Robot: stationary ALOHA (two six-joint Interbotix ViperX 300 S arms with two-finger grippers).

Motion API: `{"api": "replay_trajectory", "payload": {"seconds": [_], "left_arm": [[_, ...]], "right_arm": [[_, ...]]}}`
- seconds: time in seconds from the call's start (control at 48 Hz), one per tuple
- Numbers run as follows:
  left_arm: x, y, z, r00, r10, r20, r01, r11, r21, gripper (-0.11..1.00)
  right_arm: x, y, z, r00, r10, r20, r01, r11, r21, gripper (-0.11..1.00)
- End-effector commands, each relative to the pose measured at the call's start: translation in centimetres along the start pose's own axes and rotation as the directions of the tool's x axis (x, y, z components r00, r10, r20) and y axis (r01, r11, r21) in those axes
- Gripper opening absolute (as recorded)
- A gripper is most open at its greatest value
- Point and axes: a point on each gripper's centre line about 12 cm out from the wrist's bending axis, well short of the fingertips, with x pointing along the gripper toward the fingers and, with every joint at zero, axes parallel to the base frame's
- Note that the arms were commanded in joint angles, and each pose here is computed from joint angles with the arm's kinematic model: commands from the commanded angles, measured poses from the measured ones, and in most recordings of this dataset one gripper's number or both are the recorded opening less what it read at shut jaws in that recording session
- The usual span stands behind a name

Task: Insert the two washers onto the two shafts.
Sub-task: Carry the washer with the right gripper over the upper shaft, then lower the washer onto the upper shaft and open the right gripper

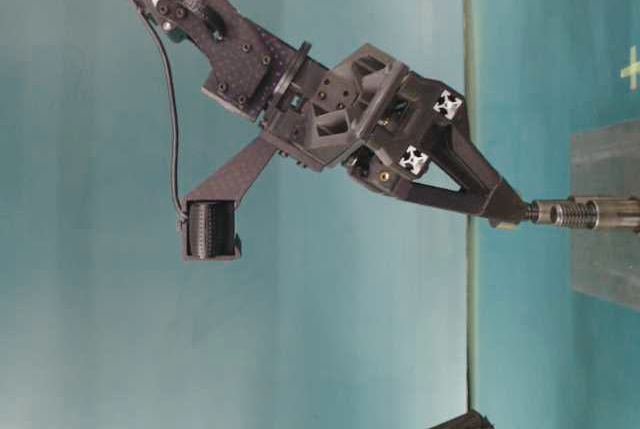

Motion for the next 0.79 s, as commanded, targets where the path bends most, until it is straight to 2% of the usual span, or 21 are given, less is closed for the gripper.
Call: {"api": "replay_trajectory", "payload": {"seconds": [0.0,0.396,0.438,0.563,0.605,0.646,0.771], "left_arm": [[-0.12,0.10,0.72,1.000,0.003,0.026,-0.003,1.000,-0.001,0.00],[0.05,0.09,0.57,1.000,0.003,0.018,-0.003,1.000,-0.002,0.00],[0.05,0.09,0.57,1.000,0.003,0.018,-0.003,1.000,-0.001,0.00],[0.08,0.09,0.53,1.000,0.002,0.017,-0.002,1.000,-0.001,0.00],[0.05,0.09,0.57,1.000,0.003,0.018,-0.003,1.000,-0.002,0.00],[0.05,0.09,0.57,1.000,0.003,0.018,-0.003,1.000,-0.001,0.00],[0.08,0.09,0.53,1.000,0.003,0.017,-0.002,1.000,-0.002,0.00]], "right_arm": [[-0.79,-0.52,1.14,0.999,-0.010,0.038,0.010,1.000,-0.001,0.35],[-0.38,-0.76,0.94,0.999,-0.013,0.031,0.012,1.000,0.012,0.35],[-0.44,-0.76,0.92,1.000,-0.013,0.028,0.012,1.000,0.012,0.38],[-0.42,-0.77,1.04,0.999,-0.013,0.033,0.012,1.000,0.012,0.71],[-0.42,-0.77,1.06,0.999,-0.013,0.034,0.012,1.000,0.012,0.78],[-0.36,-0.78,1.04,0.999,-0.013,0.034,0.013,1.000,0.010,0.81],[-0.01,-0.75,0.82,1.000,-0.012,0.023,0.012,1.000,0.012,0.79]]}}
